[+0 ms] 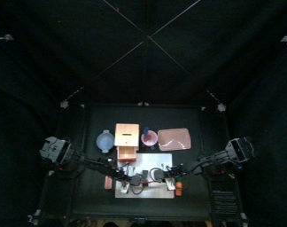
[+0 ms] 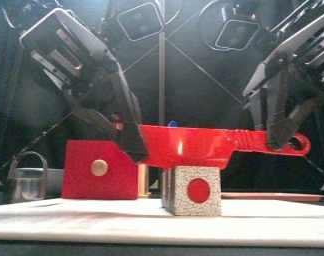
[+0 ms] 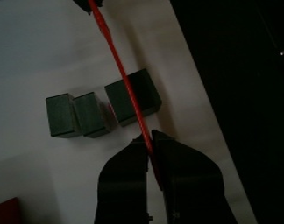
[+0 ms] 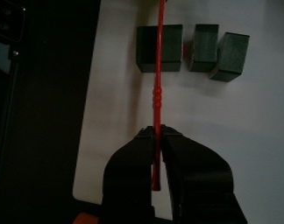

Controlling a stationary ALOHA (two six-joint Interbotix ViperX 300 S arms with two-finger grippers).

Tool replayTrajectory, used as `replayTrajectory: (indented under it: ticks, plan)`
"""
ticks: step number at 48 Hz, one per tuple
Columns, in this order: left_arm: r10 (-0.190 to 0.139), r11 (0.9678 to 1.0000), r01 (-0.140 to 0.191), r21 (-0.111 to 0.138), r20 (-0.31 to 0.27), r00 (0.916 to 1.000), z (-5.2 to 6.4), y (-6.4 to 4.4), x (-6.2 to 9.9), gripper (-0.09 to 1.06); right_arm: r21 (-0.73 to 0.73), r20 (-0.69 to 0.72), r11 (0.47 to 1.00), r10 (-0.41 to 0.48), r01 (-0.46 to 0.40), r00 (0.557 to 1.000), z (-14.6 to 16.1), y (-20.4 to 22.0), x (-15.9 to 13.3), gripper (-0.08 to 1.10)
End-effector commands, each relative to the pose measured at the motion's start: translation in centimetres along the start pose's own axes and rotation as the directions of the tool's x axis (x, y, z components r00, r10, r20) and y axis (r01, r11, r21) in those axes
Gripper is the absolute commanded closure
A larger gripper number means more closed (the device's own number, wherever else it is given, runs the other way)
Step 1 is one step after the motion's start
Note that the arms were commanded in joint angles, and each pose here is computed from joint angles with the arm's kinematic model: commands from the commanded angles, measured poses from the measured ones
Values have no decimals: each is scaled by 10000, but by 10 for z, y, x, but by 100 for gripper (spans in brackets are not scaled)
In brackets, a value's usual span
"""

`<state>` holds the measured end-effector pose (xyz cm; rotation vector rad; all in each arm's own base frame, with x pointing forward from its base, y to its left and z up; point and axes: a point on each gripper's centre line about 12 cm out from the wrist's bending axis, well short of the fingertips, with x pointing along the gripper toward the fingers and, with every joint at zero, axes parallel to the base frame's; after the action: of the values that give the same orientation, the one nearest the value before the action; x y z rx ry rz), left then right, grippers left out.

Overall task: Place sushi on board then cut the sushi with the knife then place the pieces on the plate
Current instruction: Cut the sushi into 4 pieces

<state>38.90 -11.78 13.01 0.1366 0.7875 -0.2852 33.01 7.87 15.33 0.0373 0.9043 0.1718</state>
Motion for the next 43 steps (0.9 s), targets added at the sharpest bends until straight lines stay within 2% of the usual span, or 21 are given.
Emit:
replayTrajectory:
  ticks: [1, 12, 26, 43]
  plan:
    - [-6, 9999, 1, 102, 430, 9991, 12, 0, -2, 58, 45, 387, 9999, -113, 111, 9992, 10, -6, -2, 64]
    - [-11, 10000, 11, 11, 322, 9995, 9, -1, 0, 58, 40, 390, 9999, -142, 140, 9991, 11, -7, 1, 64]
    - [-3, 10000, -1, 71, 613, 9981, 18, 0, -9, 58, -342, 947, 9991, -214, 247, 9953, 26, -8, -16, 64]
    - [-3, 10000, -1, 71, 613, 9981, 17, 0, -9, 58, -300, 992, 9993, -198, 229, 9949, 27, -8, -18, 64]
